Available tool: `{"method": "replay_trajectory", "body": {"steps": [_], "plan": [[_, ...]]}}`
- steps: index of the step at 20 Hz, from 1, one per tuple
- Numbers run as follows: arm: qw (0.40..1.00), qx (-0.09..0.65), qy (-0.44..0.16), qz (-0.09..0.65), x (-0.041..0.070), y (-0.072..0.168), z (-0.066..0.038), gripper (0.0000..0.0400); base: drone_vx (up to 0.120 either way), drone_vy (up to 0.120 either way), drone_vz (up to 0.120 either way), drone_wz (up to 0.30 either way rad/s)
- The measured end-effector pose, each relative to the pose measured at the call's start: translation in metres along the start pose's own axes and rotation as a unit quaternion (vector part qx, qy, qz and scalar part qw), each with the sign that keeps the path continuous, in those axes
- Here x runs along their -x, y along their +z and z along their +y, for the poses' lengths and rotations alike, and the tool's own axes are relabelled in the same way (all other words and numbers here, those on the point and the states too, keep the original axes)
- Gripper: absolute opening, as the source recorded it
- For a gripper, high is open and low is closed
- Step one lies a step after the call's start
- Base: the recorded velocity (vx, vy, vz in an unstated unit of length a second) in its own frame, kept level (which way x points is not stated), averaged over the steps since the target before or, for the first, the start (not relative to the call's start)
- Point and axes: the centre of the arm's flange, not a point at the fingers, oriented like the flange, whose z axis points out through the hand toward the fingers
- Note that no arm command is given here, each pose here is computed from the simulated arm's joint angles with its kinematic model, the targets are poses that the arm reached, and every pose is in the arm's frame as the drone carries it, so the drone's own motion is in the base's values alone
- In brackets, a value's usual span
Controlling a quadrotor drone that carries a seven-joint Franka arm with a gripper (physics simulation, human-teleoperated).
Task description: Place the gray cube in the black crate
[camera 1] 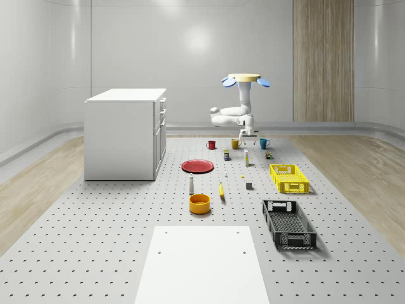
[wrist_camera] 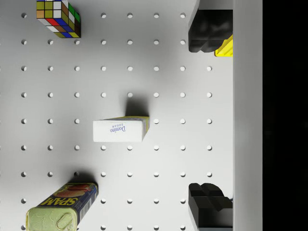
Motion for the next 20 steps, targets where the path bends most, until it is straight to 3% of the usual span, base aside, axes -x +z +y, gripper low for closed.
{"method": "replay_trajectory", "body": {"steps": [4,9,20], "plan": [[1.000,0.000,0.000,0.000,0.0000,0.0000,0.0000,0.0400,0.120,-0.010,-0.010,0.000],[1.000,0.000,0.000,0.000,0.0000,0.0000,0.0000,0.0400,0.120,-0.088,0.000,0.000],[1.000,0.000,0.000,0.000,0.0000,0.0000,0.0000,0.0400,0.120,-0.004,-0.105,0.000]]}}
